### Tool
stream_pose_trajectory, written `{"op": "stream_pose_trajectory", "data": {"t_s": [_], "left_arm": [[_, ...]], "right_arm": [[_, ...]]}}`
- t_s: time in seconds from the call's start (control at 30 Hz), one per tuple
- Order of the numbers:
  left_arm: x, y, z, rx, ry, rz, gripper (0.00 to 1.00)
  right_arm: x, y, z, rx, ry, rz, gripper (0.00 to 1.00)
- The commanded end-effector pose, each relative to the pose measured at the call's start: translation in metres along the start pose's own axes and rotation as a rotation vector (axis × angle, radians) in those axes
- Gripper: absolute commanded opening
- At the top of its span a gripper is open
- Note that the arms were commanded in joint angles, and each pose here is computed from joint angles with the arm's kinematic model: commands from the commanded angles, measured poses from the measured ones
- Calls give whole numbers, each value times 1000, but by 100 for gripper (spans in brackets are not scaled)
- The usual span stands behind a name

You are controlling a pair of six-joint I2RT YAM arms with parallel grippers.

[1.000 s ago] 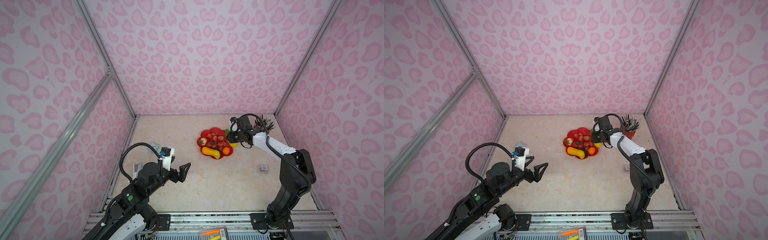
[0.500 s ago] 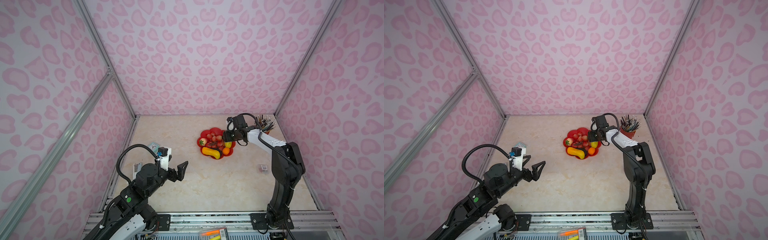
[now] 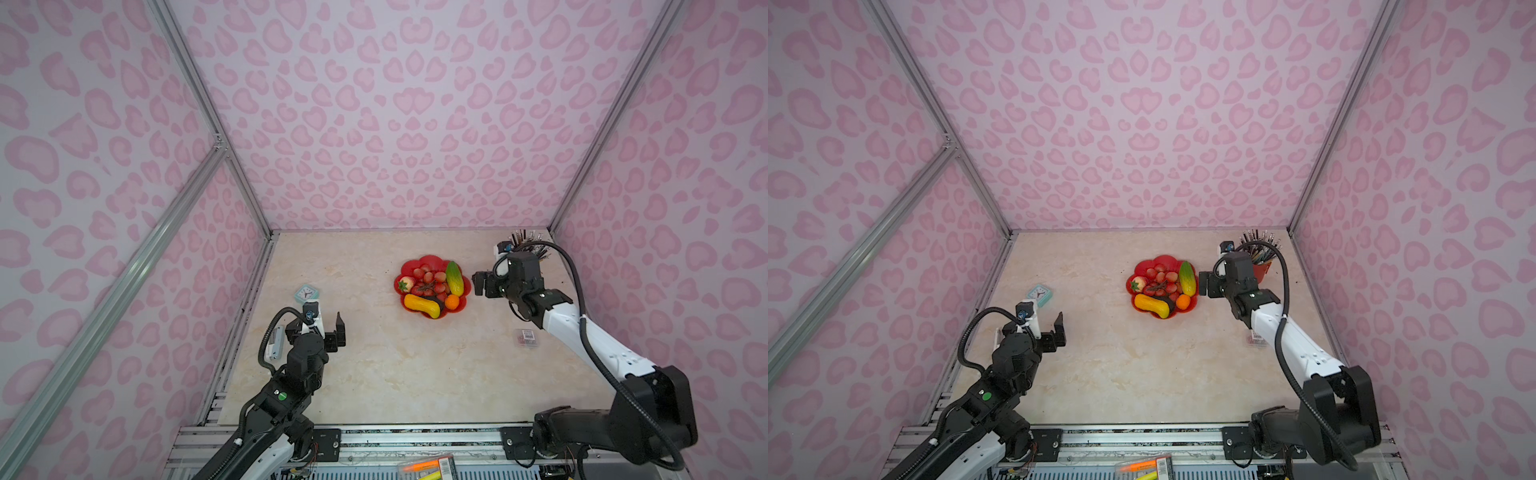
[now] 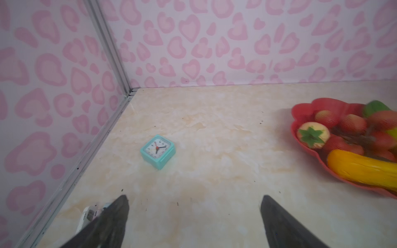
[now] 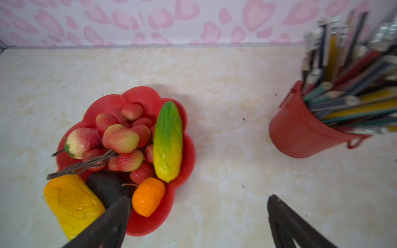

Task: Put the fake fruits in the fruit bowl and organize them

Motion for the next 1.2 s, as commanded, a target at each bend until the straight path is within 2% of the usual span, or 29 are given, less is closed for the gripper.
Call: {"op": "stream_pose_trajectory", "data": {"t_s": [0.0, 0.1, 0.2, 0.33, 0.37, 0.5, 0.63, 0.73, 0.77, 0.9, 1.0, 1.17], "left_arm": [[10, -13, 19, -86, -74, -153, 96], [24, -2, 44, -128, -147, -162, 96], [43, 9, 59, -169, -140, -132, 96], [75, 20, 63, -105, -155, -37, 97], [82, 18, 61, -97, -137, -19, 98], [99, 11, 55, -124, -70, -67, 98], [123, 12, 50, -85, -47, -41, 98], [135, 24, 52, -98, -39, -43, 98], [135, 26, 51, -89, -38, -5, 99], [135, 25, 54, -98, -53, -27, 99], [136, 26, 54, -96, -57, -20, 99], [136, 26, 54, -94, -59, -18, 97]], "right_arm": [[-13, 12, -39, 17, 267, -107, 99], [-16, 33, -60, -1, 401, -161, 99], [-10, 49, -71, -9, 461, -206, 99], [1, 66, -82, 0, 506, -295, 99], [4, 70, -84, 1, 502, -320, 99], [18, 80, -83, 4, 413, -389, 99], [31, 87, -80, -13, 387, -426, 100], [35, 89, -81, -19, 397, -350, 100], [36, 86, -82, -16, 402, -338, 100], [42, 85, -86, 10, 389, -346, 100], [46, 83, -86, -2, 384, -291, 100], [46, 83, -86, 4, 387, -319, 100]]}}
Point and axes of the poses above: each gripper's point midway between its finger pads, its own x axis out along the fingers, its own z axis along the line the jaws close on, y = z × x, the point moved 5 cm from there along -x, back along the fingers, and after that the axes turned 8 degrees about -x, right-handed, at the moved point
